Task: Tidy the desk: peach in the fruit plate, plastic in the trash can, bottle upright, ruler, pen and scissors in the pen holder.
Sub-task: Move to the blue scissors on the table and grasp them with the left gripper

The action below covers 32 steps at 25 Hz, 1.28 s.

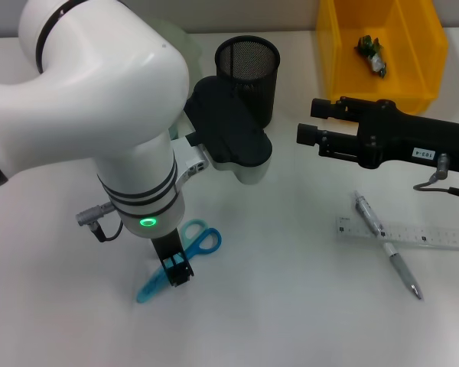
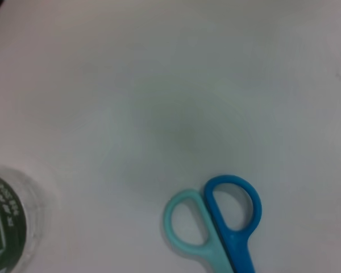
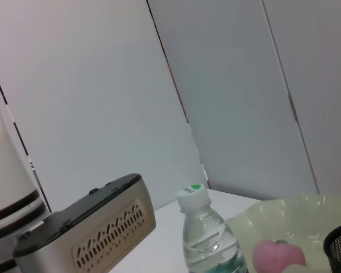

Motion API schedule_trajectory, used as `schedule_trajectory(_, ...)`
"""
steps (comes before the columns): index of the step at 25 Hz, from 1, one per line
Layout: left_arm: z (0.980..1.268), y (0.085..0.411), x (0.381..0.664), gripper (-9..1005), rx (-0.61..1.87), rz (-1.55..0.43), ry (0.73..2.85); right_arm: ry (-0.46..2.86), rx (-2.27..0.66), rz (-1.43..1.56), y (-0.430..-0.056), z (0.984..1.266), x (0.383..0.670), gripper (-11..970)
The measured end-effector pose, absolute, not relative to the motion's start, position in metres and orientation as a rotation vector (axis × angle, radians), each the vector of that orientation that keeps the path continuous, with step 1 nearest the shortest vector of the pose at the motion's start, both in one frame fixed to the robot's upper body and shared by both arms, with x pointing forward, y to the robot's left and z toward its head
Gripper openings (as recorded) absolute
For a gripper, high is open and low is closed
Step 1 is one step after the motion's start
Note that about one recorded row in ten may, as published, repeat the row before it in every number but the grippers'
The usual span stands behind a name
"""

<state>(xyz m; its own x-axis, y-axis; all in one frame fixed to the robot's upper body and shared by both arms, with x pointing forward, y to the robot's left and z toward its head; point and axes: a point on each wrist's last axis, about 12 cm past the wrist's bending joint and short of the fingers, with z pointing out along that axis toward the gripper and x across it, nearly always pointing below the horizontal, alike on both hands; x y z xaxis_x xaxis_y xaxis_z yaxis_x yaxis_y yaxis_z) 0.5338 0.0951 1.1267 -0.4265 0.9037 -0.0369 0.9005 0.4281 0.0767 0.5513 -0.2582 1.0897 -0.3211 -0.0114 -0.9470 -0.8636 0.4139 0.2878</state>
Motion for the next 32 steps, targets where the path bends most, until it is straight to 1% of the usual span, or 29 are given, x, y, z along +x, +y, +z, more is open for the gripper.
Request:
schedule_trajectory(12, 1.1261, 0.0932, 0.5336, 385, 1.665, 0.087, 2.581, 1.661, -0.784, 1.062, -0.2572, 1.0916, 0.5533, 651)
schedule_trajectory(20, 1.1257, 0.0933, 0.5343, 318, 1.666, 0.092, 2.583, 1.66, -0.786, 1.061, -0.2569, 1.092, 0.5537, 650)
schedule_trajectory(32, 1.123, 0.095, 0.5365, 254, 1.668, 0.112, 2.599, 1.657, -0.79, 1.058, -0.2569, 1.093, 0.5546, 651)
